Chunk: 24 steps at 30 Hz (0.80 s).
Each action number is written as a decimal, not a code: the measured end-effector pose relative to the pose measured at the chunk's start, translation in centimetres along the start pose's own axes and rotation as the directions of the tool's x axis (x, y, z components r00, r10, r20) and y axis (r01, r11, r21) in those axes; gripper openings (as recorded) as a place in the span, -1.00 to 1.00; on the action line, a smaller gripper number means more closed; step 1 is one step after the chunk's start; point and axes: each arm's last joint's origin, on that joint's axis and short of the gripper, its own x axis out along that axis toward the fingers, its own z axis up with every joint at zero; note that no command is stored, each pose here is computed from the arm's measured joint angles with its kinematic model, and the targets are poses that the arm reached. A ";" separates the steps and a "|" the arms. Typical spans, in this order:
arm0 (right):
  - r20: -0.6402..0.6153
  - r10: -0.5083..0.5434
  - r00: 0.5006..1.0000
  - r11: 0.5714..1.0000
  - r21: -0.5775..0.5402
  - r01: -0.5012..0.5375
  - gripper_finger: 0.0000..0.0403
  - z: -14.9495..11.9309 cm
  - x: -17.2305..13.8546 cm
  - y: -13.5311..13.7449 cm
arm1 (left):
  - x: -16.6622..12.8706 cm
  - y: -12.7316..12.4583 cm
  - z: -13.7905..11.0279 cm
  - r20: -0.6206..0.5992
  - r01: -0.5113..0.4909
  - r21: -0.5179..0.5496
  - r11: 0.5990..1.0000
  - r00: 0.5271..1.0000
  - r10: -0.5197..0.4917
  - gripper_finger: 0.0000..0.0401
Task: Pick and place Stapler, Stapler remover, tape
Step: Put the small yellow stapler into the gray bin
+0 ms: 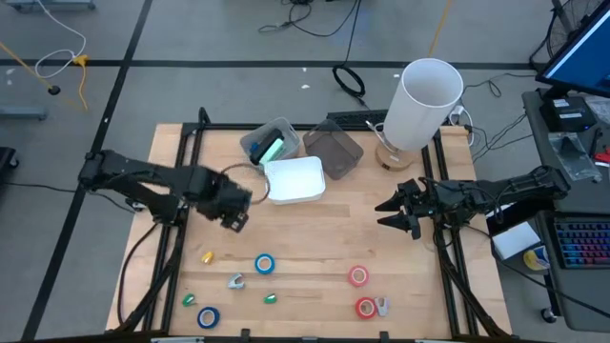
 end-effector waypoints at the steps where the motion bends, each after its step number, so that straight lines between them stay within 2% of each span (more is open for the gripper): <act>1: 0.000 0.000 1.000 1.000 0.000 0.000 0.19 0.0 0.0 0.0 | 0.7 0.1 -0.5 -0.017 -0.025 -0.019 1.000 1.000 0.025 0.08; 6: 0.000 0.000 1.000 1.000 -0.001 0.000 0.17 0.0 0.0 0.0 | 4.3 0.5 -2.5 -0.099 -0.105 -0.061 0.993 0.990 0.099 0.08; 12: -0.002 0.002 1.000 1.000 -0.001 -0.002 0.18 0.0 0.0 0.0 | 8.0 1.1 -3.8 -0.150 -0.120 -0.047 0.992 0.982 0.112 0.08; 18: -0.002 0.002 1.000 1.000 0.005 -0.002 0.17 0.0 0.0 0.0 | 10.4 2.0 -4.7 -0.189 -0.150 -0.043 0.988 0.972 0.139 0.08; 24: -0.002 0.002 1.000 1.000 0.005 -0.002 0.18 0.0 0.0 0.0 | 12.0 1.8 -5.5 -0.216 -0.082 -0.032 0.996 0.974 0.073 0.08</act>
